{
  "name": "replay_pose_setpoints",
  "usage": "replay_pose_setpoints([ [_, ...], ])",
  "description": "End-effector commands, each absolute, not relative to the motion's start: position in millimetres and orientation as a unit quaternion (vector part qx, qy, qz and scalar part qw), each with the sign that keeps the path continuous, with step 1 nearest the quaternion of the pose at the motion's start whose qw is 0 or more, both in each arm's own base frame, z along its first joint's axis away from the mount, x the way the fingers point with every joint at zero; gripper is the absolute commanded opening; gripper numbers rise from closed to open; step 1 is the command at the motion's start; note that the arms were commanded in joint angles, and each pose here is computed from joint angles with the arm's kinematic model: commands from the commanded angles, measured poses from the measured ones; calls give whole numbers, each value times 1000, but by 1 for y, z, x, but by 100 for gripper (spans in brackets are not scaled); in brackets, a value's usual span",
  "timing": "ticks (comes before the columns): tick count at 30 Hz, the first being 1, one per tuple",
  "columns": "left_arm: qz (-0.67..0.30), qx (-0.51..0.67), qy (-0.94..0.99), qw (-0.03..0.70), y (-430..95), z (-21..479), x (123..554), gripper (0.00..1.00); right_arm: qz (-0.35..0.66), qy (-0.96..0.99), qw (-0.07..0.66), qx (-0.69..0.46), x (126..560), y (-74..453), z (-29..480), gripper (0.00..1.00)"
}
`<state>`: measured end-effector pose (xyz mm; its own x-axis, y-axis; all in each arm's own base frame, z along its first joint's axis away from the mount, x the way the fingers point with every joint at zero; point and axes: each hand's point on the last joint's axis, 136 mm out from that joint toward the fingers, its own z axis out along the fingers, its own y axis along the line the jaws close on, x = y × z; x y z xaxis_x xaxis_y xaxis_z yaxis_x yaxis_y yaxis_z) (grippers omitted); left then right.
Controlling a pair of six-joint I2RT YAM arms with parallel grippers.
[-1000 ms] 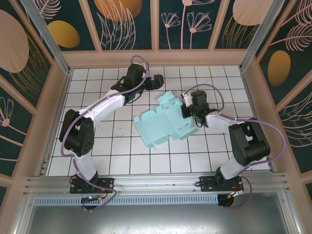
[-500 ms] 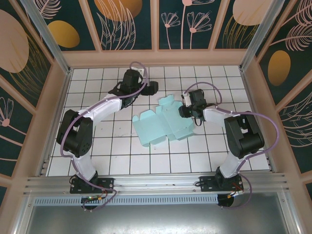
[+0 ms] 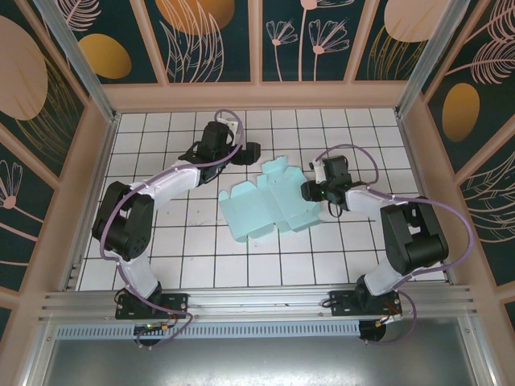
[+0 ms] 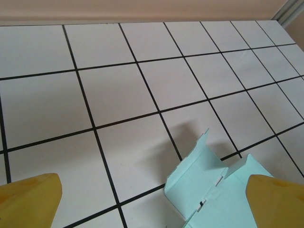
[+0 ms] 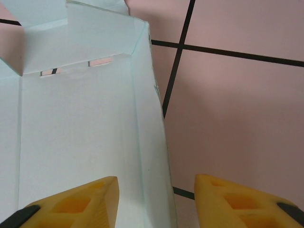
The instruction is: Fold the paper box
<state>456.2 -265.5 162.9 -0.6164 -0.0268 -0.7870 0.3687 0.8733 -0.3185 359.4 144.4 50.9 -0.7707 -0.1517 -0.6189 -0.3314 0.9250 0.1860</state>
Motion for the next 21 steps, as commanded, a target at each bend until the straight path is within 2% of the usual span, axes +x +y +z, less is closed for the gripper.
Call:
replay_pose_setpoints([
  [1, -248, 113, 847, 457, -268, 192, 460, 99, 168, 926, 321, -111, 363, 147, 56, 46],
  [6, -251, 113, 846, 457, -268, 194, 458, 99, 167, 932, 302, -108, 370, 147, 49, 43],
  [14, -252, 115, 847, 454, -266, 193, 453, 99, 148, 944, 271, -119, 373, 144, 30, 28],
  [17, -251, 117, 848, 452, -266, 191, 452, 99, 149, 940, 281, -124, 375, 145, 34, 16],
  [20, -250, 117, 847, 454, -265, 193, 452, 99, 151, 937, 286, -133, 375, 146, 39, 0],
  [21, -249, 116, 847, 455, -265, 192, 452, 99, 149, 936, 289, -136, 375, 146, 40, 0],
])
